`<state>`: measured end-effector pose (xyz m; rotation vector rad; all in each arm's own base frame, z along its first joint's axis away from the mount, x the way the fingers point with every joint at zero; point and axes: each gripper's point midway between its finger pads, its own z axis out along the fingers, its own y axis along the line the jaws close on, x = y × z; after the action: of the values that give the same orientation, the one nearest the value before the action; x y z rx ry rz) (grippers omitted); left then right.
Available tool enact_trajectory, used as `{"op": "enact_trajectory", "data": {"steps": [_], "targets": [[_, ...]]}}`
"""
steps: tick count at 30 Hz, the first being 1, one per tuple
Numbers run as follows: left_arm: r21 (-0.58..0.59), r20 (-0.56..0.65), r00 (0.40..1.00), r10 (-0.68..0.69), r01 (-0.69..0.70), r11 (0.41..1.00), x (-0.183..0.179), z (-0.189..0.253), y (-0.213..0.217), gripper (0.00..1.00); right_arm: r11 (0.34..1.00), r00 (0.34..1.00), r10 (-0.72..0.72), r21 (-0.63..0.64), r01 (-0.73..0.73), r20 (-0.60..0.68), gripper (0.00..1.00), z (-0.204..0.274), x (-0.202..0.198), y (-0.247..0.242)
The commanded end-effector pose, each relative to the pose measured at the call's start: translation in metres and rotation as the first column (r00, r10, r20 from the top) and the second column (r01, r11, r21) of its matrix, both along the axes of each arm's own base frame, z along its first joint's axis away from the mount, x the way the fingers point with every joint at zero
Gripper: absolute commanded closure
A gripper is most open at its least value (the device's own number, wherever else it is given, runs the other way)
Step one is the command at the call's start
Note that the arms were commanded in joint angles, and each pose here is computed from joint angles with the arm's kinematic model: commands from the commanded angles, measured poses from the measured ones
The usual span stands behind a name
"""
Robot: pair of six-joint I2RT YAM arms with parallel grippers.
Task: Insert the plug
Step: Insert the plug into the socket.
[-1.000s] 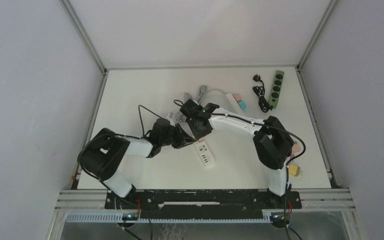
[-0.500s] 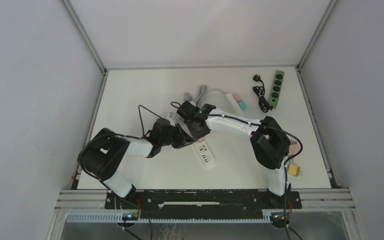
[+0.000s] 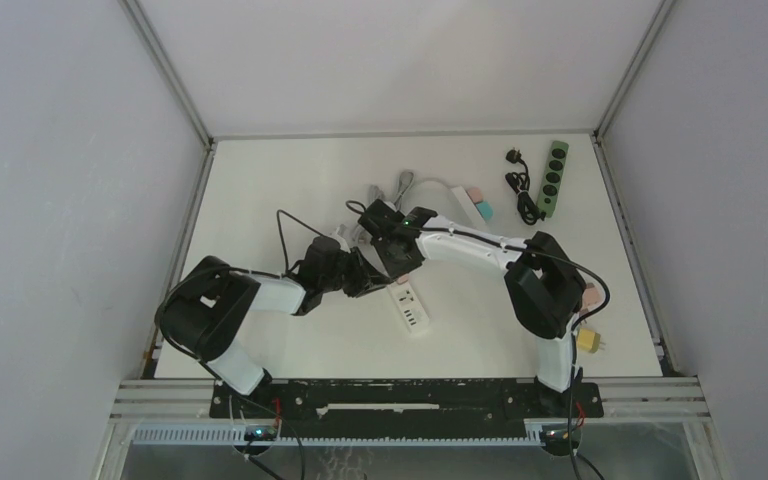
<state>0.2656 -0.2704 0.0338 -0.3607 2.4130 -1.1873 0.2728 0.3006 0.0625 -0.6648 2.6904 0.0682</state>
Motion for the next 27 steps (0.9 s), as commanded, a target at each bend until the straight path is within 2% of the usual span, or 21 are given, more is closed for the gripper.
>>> {"op": "enact_trajectory", "data": {"steps": [1,9,15,27], "targets": [[-0.042,0.033,0.999,0.000,0.001,0.999,0.006,0.012,-0.005,0.70,0.994,0.993,0.002,-0.106,-0.014,-0.115,1.00,-0.046,-0.028,-0.015],[-0.042,0.035,0.999,0.002,-0.001,0.999,0.005,0.012,-0.004,0.70,0.989,0.992,0.000,-0.149,-0.019,-0.124,1.00,-0.056,-0.037,-0.024],[-0.045,0.035,0.999,0.002,-0.001,0.999,0.005,0.013,-0.004,0.70,0.995,0.987,-0.065,-0.080,0.054,-0.149,1.00,-0.054,-0.034,-0.033],[-0.045,0.033,0.999,0.000,0.001,0.999,0.005,0.012,-0.005,0.70,0.996,0.987,0.005,-0.089,-0.019,-0.158,1.00,-0.057,-0.036,-0.008]]}}
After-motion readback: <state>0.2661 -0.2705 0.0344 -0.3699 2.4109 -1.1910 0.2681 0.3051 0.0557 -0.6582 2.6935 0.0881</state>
